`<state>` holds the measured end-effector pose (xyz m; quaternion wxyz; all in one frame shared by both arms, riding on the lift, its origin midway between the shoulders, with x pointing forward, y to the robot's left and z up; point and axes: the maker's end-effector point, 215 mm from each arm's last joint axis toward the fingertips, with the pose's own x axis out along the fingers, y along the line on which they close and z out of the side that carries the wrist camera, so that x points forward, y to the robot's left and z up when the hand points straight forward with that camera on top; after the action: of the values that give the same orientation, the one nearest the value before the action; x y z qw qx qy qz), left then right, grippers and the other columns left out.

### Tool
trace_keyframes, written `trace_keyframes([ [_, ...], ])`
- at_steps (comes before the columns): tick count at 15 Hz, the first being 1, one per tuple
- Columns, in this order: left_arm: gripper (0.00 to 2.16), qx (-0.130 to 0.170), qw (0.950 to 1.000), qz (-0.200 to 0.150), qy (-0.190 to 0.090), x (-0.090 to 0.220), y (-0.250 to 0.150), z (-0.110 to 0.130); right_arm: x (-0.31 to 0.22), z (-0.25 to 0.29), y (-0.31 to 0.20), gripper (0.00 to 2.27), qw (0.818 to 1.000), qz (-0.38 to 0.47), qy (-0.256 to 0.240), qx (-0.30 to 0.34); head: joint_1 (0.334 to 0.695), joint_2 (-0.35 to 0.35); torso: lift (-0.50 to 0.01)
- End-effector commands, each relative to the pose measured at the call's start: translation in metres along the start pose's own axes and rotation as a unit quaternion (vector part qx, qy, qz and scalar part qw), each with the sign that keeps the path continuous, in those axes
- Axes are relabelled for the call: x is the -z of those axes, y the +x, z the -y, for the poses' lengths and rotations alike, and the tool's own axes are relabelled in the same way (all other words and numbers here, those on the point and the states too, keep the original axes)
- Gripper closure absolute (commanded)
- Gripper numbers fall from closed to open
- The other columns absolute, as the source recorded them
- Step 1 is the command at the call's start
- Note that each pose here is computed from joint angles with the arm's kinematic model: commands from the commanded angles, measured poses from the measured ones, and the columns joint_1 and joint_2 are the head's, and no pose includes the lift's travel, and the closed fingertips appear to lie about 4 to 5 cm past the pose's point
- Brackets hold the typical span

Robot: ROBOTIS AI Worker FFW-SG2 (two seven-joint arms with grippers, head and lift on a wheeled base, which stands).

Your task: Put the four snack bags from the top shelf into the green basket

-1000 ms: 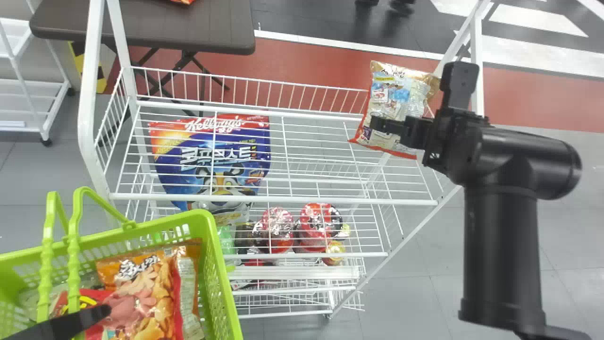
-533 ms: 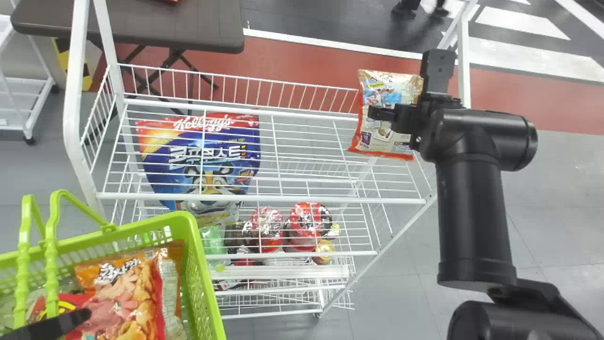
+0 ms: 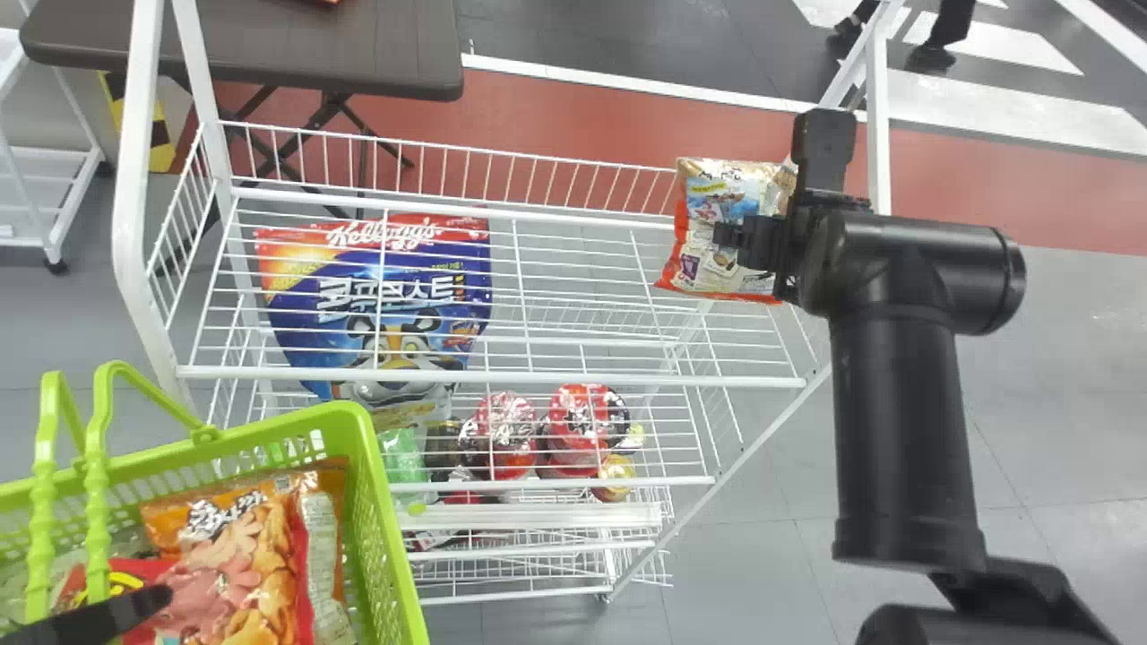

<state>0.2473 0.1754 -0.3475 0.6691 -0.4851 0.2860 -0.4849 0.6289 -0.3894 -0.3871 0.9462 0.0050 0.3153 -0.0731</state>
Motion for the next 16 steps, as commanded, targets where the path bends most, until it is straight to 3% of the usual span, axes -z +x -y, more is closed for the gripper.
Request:
trace_keyframes([
  [1,2.15,0.003,1.0000,0.002,0.000,-0.001,-0.002,0.001,-0.009,-0.021,-0.041,2.25,0.999,0.025,0.018,-0.038,0.695,-0.269,0.000],
  [6,2.15,0.005,1.0000,0.003,0.000,-0.001,0.000,0.001,0.028,-0.131,-0.154,2.25,0.981,-0.020,0.005,-0.193,0.695,-0.209,0.000],
  [9,2.15,0.004,1.0000,0.004,-0.004,0.000,-0.002,0.000,0.055,-0.220,-0.211,2.25,0.945,-0.052,-0.024,-0.322,0.695,-0.080,0.000],
  [13,2.15,0.005,1.0000,0.005,-0.004,0.000,-0.001,0.000,0.066,-0.292,-0.245,2.25,0.918,-0.055,-0.059,-0.389,0.695,0.108,0.000],
  [16,2.15,0.005,1.0000,0.005,-0.005,0.000,-0.002,0.000,0.088,-0.344,-0.283,2.25,0.875,-0.081,-0.061,-0.473,0.695,0.188,0.000],
])
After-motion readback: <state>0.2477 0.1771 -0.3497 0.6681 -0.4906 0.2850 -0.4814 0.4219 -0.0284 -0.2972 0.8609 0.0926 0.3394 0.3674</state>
